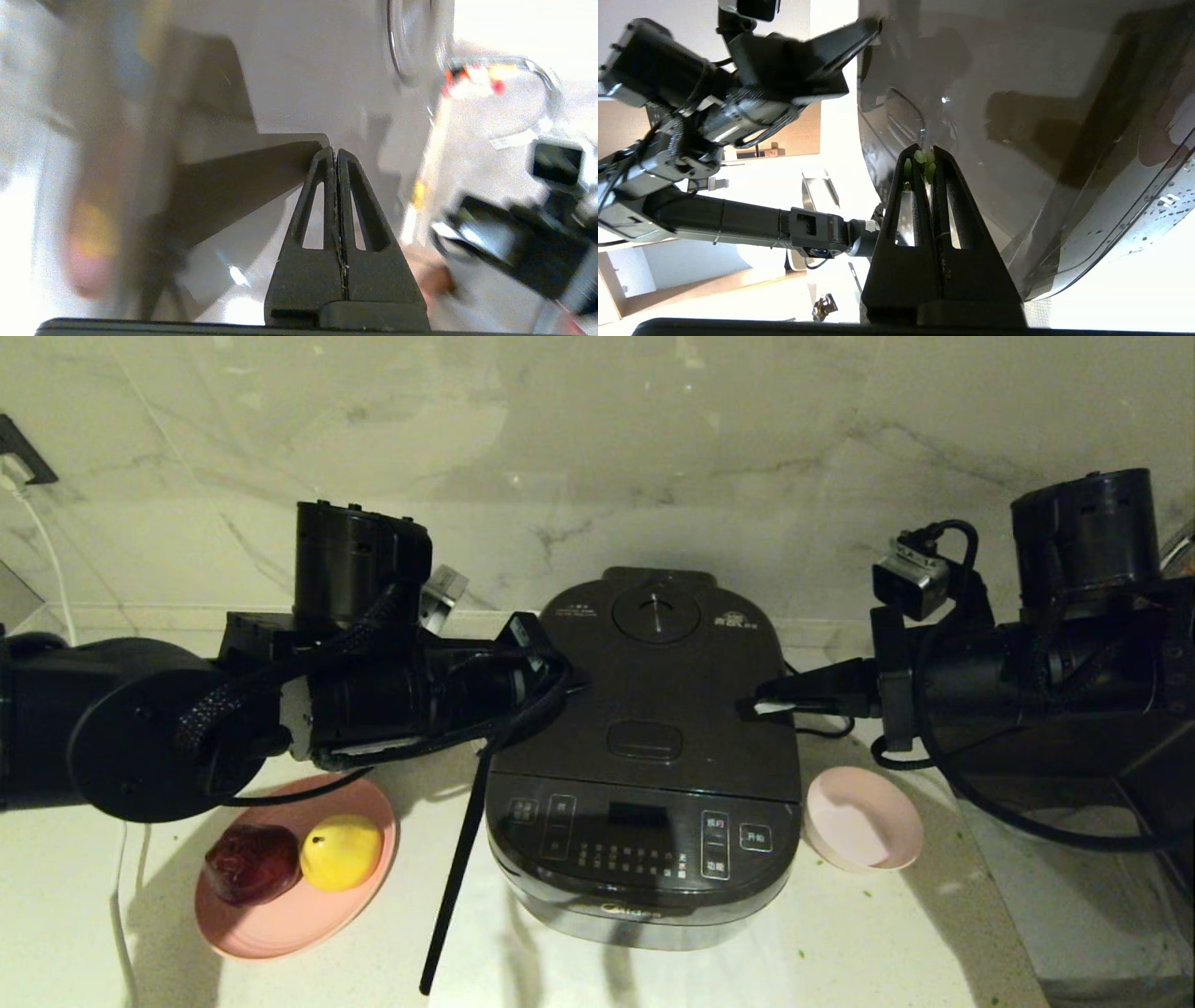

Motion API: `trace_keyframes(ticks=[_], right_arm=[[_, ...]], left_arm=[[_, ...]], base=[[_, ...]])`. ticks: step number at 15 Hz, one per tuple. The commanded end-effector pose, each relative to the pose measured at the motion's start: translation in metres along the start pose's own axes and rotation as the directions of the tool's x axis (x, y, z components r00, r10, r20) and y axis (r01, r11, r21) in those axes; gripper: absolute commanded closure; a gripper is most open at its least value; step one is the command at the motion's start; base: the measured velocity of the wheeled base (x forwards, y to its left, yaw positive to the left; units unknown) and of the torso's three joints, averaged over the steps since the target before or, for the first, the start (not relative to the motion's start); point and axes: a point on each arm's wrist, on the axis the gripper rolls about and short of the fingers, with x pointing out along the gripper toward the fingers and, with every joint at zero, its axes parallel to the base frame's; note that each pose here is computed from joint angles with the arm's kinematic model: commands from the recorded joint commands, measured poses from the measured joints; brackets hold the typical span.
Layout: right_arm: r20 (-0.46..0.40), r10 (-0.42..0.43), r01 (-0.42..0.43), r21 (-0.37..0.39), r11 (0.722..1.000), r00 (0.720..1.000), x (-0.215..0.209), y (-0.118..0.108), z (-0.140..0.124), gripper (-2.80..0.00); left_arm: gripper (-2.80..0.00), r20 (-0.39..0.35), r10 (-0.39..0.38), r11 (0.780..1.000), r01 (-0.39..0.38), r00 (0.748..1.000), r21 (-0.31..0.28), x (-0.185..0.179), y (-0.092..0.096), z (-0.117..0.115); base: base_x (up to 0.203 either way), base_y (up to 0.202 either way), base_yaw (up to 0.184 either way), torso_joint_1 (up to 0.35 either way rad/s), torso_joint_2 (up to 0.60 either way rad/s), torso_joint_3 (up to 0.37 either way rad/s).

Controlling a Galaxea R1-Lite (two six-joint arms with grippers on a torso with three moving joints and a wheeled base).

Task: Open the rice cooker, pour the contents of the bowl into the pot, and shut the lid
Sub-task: Close the rice cooker

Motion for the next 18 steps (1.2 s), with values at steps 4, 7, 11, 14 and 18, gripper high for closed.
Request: trace_keyframes(ticks=[4, 7, 11, 14, 18], right_arm=[[-0.010, 0.002, -0.002, 0.007, 1.000, 1.000, -0.007, 0.007, -0.006, 0.00], [-0.019, -0.003, 0.004, 0.015, 1.000, 1.000, -0.005, 0.003, -0.007, 0.00], [-0.017, -0.003, 0.004, 0.014, 1.000, 1.000, -0.006, 0.003, -0.008, 0.00], [-0.011, -0.008, 0.008, 0.013, 1.000, 1.000, -0.009, 0.005, -0.009, 0.00], [0.101, -0.142, 0.149, -0.061, 0.987, 0.985, -0.013, 0.007, -0.010, 0.00]], left_arm=[[0.00, 0.074, -0.053, 0.998, 0.051, 0.996, 0.030, -0.025, -0.017, 0.009], [0.00, 0.087, -0.069, 0.997, 0.066, 0.994, 0.034, -0.029, -0.021, 0.011], [0.00, 0.107, -0.093, 0.995, 0.088, 0.990, 0.053, -0.037, -0.029, 0.015], [0.00, 0.141, -0.076, 0.994, 0.064, 0.987, 0.085, -0.044, -0.030, 0.016], [0.00, 0.380, 0.061, 0.952, -0.168, 0.923, 0.255, -0.069, -0.035, 0.022]], base=[[0.000, 0.000, 0.000, 0.000, 0.00, 0.000], [0.000, 0.000, 0.000, 0.000, 0.00, 0.000], [0.000, 0.000, 0.000, 0.000, 0.00, 0.000], [0.000, 0.000, 0.000, 0.000, 0.00, 0.000], [0.000, 0.000, 0.000, 0.000, 0.00, 0.000]])
